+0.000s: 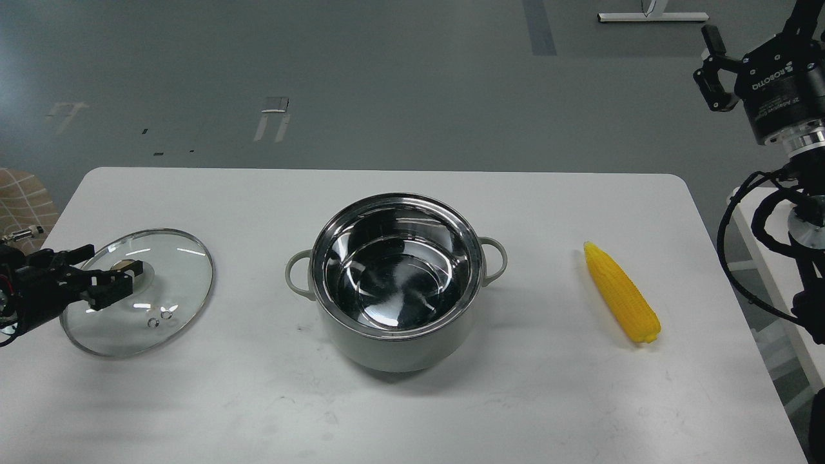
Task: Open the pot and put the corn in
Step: 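Release the lid, raise the left gripper, move the right gripper toward the corn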
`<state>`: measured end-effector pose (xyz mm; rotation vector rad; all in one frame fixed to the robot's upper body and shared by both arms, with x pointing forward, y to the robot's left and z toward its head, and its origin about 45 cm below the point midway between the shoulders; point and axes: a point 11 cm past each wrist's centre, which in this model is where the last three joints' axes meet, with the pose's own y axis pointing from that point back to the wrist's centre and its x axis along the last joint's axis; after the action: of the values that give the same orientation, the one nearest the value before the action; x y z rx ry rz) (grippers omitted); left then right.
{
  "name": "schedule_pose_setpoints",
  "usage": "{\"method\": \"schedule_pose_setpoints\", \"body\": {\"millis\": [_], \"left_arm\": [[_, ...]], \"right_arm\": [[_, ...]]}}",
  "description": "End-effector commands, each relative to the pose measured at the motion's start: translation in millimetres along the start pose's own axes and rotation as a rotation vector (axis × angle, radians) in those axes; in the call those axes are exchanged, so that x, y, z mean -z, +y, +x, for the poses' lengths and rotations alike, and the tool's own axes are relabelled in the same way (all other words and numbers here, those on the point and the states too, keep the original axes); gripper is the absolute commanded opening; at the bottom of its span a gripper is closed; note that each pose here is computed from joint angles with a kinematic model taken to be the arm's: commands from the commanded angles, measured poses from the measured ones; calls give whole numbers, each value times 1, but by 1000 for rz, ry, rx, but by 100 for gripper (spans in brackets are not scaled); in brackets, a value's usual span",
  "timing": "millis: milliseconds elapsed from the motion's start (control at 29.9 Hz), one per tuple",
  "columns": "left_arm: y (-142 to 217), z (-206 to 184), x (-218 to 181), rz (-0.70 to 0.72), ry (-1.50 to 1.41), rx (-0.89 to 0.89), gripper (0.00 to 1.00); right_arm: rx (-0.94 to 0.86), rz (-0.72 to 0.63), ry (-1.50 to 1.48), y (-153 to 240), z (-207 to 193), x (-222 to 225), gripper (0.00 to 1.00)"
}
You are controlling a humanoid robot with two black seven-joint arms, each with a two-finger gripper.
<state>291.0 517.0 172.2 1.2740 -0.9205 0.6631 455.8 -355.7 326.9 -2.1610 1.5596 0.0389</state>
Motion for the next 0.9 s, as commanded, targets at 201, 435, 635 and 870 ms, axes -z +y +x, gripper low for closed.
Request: {"method": "schedule_pose_setpoints", "body": {"millis": [201, 435, 635, 870], "left_arm": [[-48, 188, -82, -255, 213, -487, 94], [-66, 281, -137, -497, 816, -724, 94], [-55, 315, -135, -679, 1237, -749, 94], [-39, 315, -123, -885, 1424, -685, 94]], "right_arm": [[114, -80, 203, 24, -17, 3, 100], [226, -223, 607, 39, -22, -5, 100], [350, -359, 937, 65, -24, -21, 100], [482, -537, 1264, 101, -16, -50, 100]]}}
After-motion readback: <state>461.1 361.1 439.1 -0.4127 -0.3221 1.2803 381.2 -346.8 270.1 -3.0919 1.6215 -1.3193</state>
